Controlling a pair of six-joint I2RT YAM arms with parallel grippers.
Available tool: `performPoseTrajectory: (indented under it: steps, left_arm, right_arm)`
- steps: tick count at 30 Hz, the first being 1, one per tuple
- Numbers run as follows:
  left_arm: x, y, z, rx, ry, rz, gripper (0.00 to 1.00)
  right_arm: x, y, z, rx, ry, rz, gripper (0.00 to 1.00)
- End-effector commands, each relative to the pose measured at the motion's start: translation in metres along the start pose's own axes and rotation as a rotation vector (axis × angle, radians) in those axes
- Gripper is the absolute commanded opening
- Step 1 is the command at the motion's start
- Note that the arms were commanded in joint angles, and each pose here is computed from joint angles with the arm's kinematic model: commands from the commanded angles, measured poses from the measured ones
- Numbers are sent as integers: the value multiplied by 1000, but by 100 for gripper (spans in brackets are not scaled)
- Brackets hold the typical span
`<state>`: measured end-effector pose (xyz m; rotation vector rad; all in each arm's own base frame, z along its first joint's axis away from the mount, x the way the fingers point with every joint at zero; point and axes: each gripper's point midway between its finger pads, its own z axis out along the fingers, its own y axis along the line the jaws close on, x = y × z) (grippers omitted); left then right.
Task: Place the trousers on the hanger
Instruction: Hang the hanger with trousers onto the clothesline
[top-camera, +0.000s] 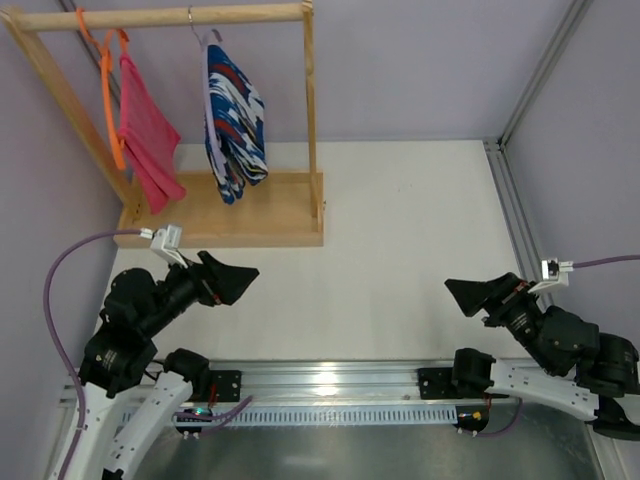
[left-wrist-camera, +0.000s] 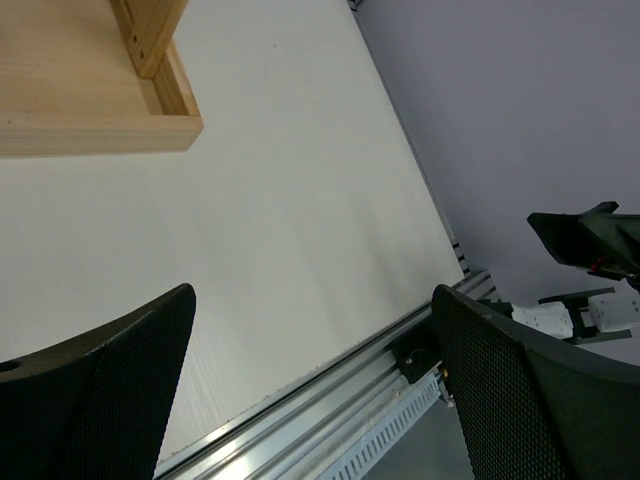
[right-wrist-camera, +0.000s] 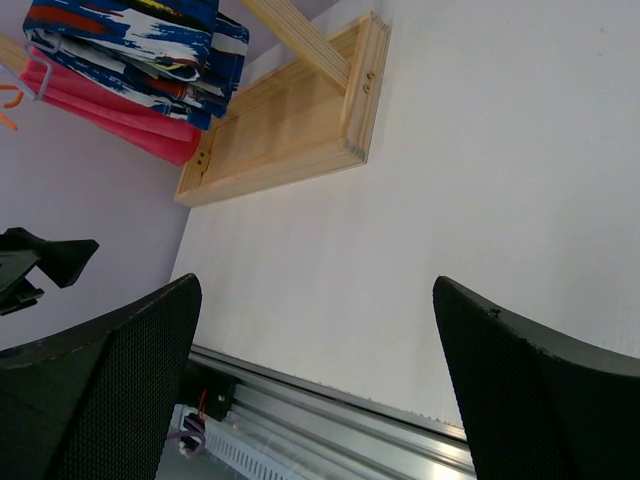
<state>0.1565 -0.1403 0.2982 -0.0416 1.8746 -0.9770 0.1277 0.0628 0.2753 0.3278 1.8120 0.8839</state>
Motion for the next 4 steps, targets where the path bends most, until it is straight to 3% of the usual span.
performPoseTrajectory:
  steps: [1, 4]
  left_arm:
    - [-1, -10, -5, 39, 11, 15, 100]
    - [-3, -11, -7, 46, -6, 20, 100]
  right_arm:
    - [-6, 2, 0, -25, -36, 11, 100]
    - [-7, 2, 0, -13, -31, 4, 100]
